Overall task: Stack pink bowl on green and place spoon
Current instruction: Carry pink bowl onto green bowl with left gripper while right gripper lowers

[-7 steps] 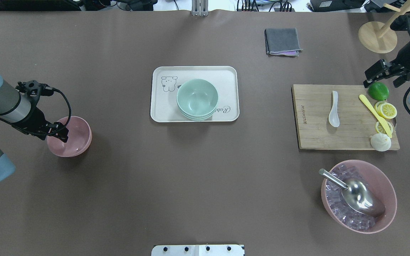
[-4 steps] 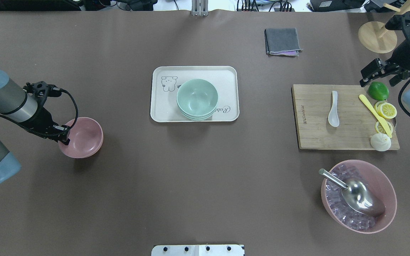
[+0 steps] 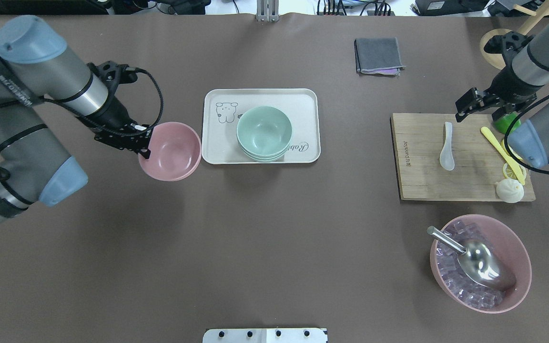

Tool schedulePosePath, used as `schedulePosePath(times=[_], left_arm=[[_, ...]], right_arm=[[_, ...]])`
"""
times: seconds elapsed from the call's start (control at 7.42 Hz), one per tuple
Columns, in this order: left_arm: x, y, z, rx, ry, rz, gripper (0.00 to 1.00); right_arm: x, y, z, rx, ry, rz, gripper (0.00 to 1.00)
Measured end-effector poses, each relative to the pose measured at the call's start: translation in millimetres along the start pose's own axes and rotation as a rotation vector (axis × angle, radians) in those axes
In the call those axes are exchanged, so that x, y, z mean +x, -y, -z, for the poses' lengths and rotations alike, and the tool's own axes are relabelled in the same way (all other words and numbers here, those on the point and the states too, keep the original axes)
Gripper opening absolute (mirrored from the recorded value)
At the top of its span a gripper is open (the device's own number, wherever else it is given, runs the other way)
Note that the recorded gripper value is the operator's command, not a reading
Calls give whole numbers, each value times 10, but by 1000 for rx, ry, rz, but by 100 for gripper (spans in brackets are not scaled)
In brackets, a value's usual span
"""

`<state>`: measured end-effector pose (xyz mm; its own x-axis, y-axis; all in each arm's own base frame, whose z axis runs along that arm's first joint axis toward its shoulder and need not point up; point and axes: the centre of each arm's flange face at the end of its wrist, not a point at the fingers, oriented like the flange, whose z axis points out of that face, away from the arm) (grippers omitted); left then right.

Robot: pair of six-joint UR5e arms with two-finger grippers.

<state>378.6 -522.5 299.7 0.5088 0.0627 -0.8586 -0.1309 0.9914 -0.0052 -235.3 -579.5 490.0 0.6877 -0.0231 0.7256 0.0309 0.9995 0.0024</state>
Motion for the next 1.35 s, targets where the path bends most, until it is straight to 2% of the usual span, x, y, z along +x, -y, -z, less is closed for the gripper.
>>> schedulePosePath(times=[0.27, 0.54, 0.94, 1.21, 1.35], left_arm=[[774, 229, 51, 15, -26, 59, 0], [1365, 316, -154, 39, -10, 75, 0], [1755, 453, -330, 66, -3, 61, 0], [1764, 529, -375, 98, -4, 48, 0], [1768, 548, -384, 106, -2, 46, 0]], right_arm=[[-122, -82, -307, -17, -14, -27, 93], [-180, -124, -494, -40, -25, -40, 92], [-208, -127, -569, -51, -29, -41, 86], [-236, -132, -584, -53, -29, -37, 73], [-245, -142, -602, -56, -29, -36, 56]])
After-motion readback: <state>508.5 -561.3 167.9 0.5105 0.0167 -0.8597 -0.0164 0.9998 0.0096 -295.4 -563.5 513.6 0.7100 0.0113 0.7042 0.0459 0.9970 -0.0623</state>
